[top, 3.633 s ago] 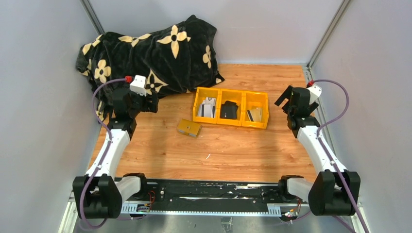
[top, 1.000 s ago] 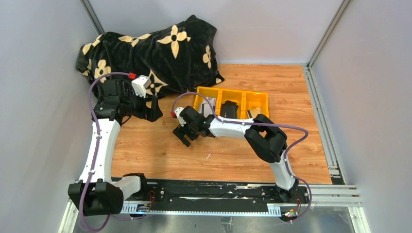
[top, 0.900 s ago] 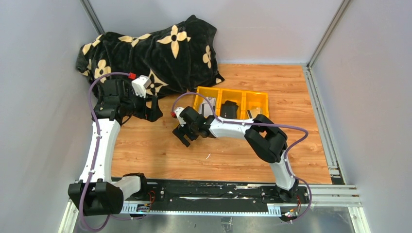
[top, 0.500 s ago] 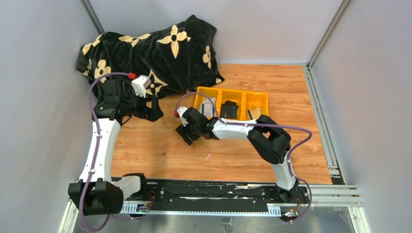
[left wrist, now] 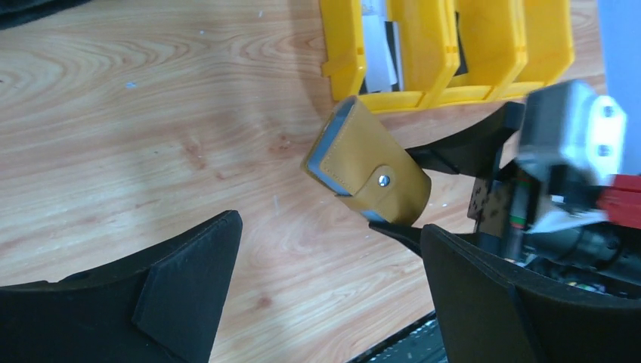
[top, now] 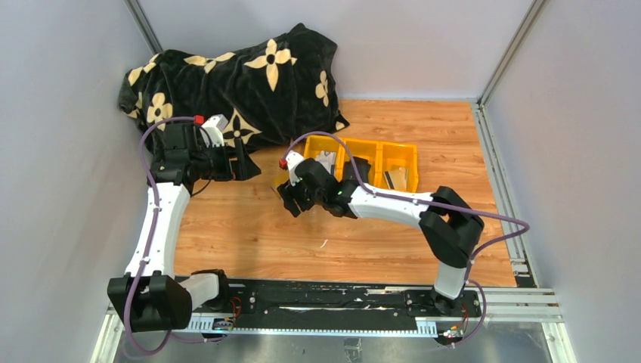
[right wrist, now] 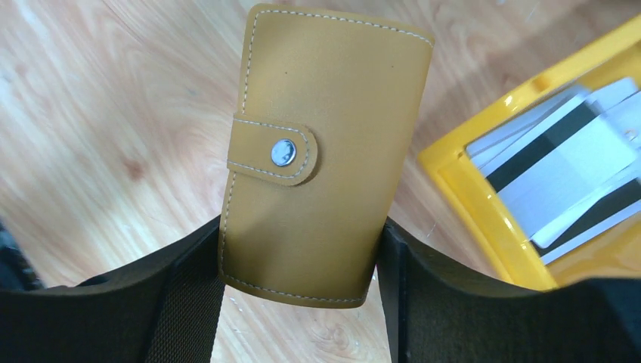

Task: Take the credit cards out of the card holder
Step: Pick up the card holder from the center of the board, then open the card holder.

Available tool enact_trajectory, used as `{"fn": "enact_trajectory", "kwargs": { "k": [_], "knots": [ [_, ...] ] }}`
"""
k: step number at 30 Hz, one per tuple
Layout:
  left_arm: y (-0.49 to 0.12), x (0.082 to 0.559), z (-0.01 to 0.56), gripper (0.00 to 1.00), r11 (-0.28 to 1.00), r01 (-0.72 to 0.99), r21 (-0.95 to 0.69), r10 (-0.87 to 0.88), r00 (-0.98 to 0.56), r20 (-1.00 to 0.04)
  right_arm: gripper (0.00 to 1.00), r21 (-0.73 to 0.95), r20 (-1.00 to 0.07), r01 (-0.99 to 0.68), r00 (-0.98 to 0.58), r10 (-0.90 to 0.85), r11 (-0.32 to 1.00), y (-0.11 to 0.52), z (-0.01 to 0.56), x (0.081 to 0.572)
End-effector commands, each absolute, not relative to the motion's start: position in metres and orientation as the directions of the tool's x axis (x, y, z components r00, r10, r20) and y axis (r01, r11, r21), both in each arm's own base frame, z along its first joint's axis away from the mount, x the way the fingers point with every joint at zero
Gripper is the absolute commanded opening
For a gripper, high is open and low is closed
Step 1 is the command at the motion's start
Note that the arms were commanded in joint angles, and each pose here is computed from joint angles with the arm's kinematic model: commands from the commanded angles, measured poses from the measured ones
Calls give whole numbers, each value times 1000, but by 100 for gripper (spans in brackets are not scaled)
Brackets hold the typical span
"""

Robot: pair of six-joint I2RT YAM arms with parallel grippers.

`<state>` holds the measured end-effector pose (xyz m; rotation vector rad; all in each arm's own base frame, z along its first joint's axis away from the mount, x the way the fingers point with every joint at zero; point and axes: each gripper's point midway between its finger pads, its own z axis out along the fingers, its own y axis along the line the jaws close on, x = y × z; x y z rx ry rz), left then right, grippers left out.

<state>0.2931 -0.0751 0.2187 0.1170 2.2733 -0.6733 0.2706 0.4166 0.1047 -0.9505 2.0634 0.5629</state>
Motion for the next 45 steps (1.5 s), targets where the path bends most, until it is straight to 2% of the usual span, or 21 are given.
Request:
{"fn": "enact_trajectory", "kwargs": {
  "k": [1, 11, 15, 22, 26, 28, 31, 36, 40, 45],
  "knots": [
    [-86, 294, 228, 100, 806, 253, -535, -201, -733, -649, 56, 128, -906, -778, -345, -247, 616, 433, 181, 274],
    [-113, 281, 257, 100, 671, 282, -686, -283, -757, -589, 56, 216, -955, -835, -288, -69, 506, 444, 266, 252],
    [-122, 277, 272, 100, 605, 312, -733, -320, -747, -583, 56, 210, -963, -853, -266, -52, 478, 452, 281, 244],
    [-126, 276, 282, 100, 574, 325, -751, -331, -747, -576, 56, 207, -970, -866, -242, -20, 455, 461, 295, 237],
    [-127, 275, 279, 95, 572, 320, -755, -324, -758, -566, 56, 209, -972, -868, -234, 0, 449, 461, 302, 236],
    [-128, 273, 279, 90, 563, 322, -761, -321, -763, -561, 56, 211, -973, -868, -231, 9, 450, 461, 305, 237],
    [-130, 271, 281, 77, 550, 331, -767, -318, -766, -558, 56, 208, -974, -865, -226, 16, 457, 461, 308, 238],
    [-132, 268, 283, 47, 536, 343, -771, -310, -770, -557, 58, 213, -973, -866, -229, 19, 452, 463, 307, 237],
    [-132, 266, 285, 22, 540, 356, -762, -295, -769, -568, 71, 232, -967, -874, -253, 9, 426, 464, 307, 231],
    [-131, 263, 296, 7, 552, 406, -728, -263, -745, -614, 82, 314, -943, -913, -332, -28, 260, 457, 311, 213]
  ]
}}
